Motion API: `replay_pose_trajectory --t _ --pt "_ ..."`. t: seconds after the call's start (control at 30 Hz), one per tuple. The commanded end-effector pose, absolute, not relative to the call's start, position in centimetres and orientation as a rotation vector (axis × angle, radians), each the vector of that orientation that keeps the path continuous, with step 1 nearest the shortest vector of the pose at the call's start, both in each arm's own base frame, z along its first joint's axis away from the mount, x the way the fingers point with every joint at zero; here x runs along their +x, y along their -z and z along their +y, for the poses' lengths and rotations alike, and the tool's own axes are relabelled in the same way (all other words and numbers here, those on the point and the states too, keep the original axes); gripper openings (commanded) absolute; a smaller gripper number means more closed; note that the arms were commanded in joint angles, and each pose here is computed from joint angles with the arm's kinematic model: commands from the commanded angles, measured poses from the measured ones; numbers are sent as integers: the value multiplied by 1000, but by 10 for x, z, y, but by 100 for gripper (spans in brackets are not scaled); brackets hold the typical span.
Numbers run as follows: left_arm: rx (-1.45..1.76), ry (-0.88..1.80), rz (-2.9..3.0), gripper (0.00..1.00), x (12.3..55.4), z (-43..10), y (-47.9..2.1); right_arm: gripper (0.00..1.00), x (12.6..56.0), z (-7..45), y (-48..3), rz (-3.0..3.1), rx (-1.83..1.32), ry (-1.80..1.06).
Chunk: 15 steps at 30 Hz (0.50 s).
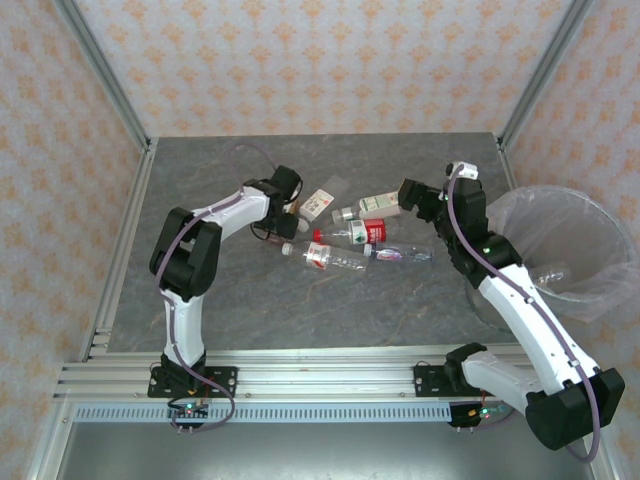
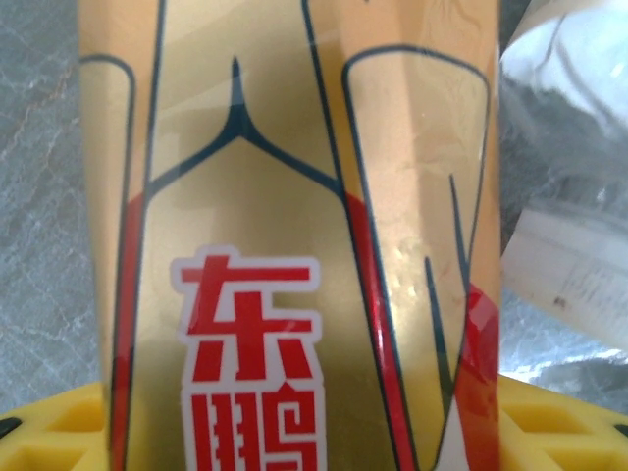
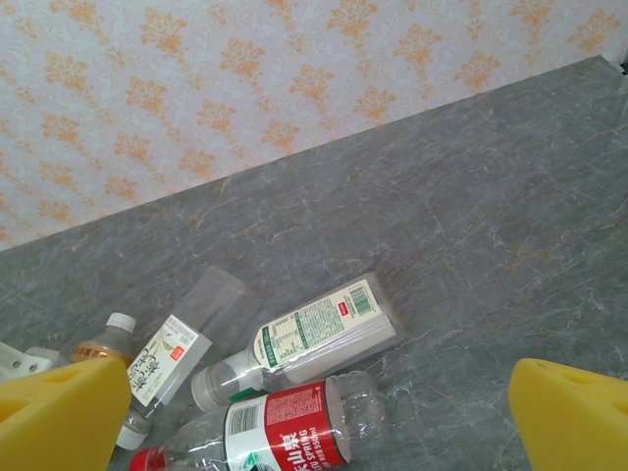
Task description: Put the plastic bottles in the bin
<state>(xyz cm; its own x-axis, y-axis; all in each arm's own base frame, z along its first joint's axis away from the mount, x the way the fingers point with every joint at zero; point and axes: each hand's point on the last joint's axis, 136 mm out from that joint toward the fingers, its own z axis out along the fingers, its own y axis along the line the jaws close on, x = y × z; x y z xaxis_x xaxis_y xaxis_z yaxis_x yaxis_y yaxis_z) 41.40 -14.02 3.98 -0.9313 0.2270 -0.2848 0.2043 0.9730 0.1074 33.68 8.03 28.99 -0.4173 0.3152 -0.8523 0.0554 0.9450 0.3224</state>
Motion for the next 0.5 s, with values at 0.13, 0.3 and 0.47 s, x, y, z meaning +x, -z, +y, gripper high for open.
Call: replay_pose_trajectory --t 0.13,0.3,0.47 --pt "279 -13 2697 35 413 -148 -87 99 340 91 -284 1993 258 -356" --pt "249 72 2628 27 410 -153 -106 99 344 94 -279 1986 282 -387" --pt "239 194 2541 20 404 -163 -125 99 348 94 -278 1948 330 -417"
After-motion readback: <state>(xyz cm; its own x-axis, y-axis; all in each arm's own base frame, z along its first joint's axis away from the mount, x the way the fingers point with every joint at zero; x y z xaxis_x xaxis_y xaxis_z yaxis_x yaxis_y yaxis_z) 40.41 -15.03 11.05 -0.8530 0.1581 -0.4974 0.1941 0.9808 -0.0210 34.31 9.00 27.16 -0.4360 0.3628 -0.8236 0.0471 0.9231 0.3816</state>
